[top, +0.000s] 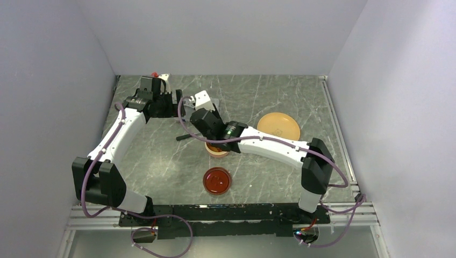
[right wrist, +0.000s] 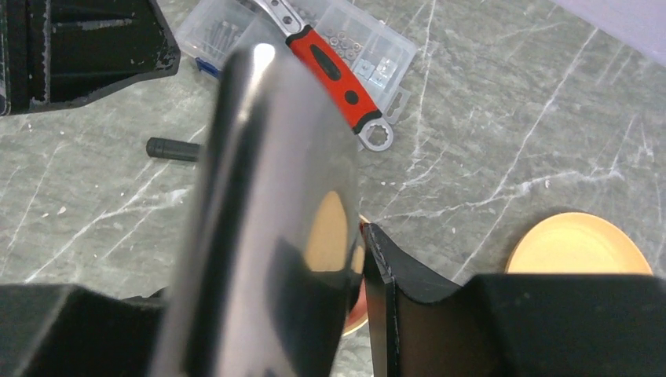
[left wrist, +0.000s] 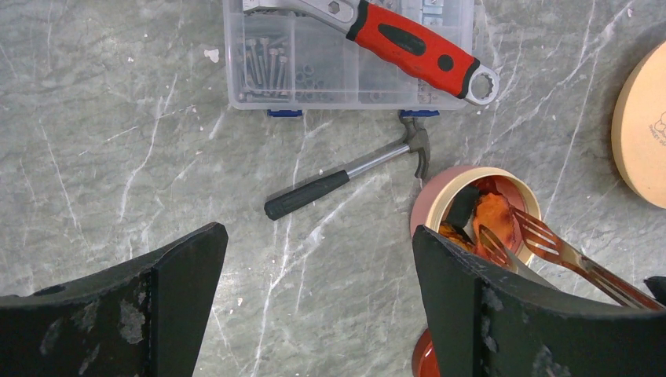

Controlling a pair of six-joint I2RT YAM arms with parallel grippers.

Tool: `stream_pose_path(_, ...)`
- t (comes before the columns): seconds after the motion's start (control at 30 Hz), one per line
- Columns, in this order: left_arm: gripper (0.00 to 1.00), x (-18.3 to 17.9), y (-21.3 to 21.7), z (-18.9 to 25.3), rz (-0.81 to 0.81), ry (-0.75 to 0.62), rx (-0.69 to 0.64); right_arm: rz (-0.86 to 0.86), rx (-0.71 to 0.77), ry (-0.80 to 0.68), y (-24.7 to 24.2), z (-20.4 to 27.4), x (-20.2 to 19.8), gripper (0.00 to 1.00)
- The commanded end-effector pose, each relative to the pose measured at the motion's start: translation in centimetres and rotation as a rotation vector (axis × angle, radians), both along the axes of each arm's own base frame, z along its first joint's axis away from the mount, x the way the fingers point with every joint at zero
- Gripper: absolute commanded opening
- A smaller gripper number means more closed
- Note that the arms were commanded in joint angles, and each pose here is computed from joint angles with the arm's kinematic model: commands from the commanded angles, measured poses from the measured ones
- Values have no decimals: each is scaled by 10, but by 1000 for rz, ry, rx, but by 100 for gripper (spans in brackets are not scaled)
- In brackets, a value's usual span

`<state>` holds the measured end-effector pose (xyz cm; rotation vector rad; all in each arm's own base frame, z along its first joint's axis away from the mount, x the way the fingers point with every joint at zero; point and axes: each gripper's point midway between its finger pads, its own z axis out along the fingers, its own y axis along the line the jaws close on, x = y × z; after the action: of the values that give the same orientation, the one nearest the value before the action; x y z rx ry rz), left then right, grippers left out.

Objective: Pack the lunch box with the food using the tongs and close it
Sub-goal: Place the fake food in the packing box.

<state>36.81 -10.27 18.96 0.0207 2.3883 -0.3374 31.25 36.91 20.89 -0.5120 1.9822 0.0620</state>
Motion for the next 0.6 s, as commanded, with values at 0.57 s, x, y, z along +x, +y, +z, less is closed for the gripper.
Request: stream_pose_path(0.57, 94, 2, 1, 21, -1, -72, -12, 0, 215, -18, -39, 97, -25, 42)
